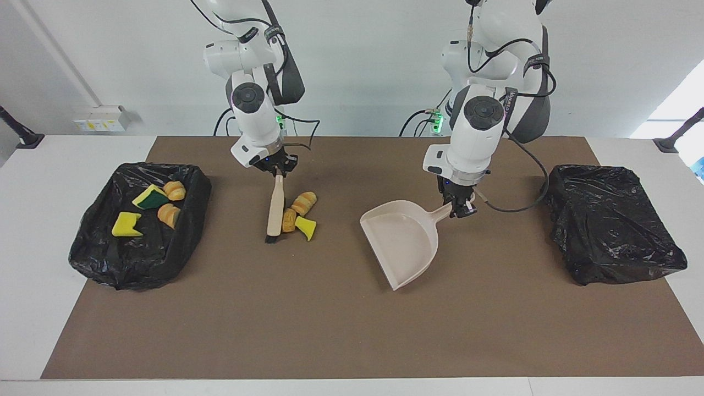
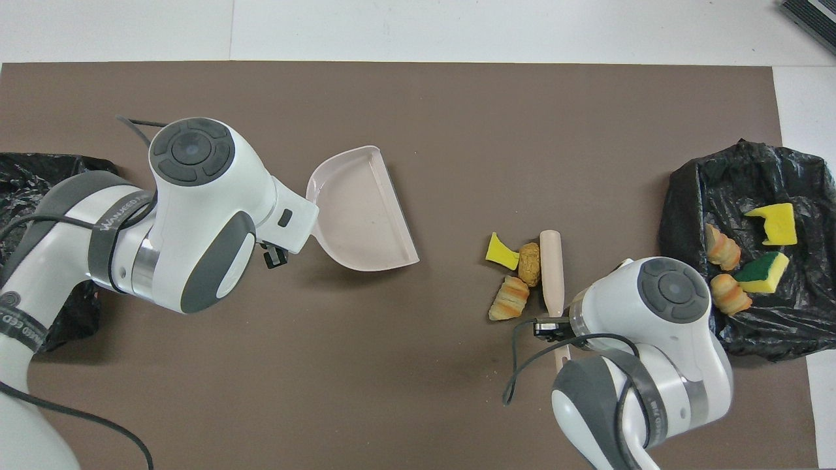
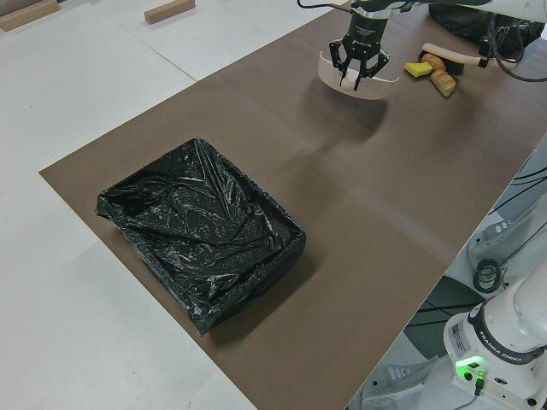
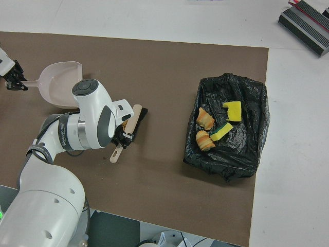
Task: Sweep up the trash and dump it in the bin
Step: 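Place the dustpan beside the scraps while the right gripper positions the brush, then sweep the scraps into the dustpan with the brush in the right gripper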
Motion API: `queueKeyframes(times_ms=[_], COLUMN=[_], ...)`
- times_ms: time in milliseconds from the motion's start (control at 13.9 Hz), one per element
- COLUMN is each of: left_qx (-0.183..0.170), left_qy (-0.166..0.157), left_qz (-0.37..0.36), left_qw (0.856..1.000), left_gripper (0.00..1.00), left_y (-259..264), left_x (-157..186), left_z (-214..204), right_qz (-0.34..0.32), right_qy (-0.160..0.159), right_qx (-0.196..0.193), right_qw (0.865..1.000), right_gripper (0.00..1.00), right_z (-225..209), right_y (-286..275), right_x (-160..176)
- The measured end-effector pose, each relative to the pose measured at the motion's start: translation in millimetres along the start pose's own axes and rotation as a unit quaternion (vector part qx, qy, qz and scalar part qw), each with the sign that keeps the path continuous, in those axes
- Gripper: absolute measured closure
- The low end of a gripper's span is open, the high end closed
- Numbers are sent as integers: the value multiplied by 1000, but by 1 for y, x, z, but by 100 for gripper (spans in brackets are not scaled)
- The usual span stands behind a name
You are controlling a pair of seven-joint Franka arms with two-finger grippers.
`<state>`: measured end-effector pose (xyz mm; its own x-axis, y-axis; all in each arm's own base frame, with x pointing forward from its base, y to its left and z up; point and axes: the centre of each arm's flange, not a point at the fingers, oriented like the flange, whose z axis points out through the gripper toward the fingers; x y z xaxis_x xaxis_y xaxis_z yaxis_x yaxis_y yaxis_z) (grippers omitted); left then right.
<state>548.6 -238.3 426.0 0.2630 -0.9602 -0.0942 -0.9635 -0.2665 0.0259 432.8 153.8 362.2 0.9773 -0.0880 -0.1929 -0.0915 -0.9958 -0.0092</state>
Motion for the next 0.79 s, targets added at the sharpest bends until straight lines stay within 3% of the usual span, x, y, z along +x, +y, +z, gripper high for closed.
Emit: queueKeyframes(times_ms=[359, 789], left_qx=[9, 13], left_qy=[5, 8], left_qz=[43, 56], left_qw=[999, 998], left_gripper=[69, 69], left_y=[46, 64], left_x=[4, 10], left_z=[35, 49], right_qz=[52, 104], right_qy=[2, 15], right_qx=[16, 43], right_qw=[999, 994], right_gripper=[74, 74], right_z=[2, 2], right_y=[-22, -44], right_x=[-7, -11])
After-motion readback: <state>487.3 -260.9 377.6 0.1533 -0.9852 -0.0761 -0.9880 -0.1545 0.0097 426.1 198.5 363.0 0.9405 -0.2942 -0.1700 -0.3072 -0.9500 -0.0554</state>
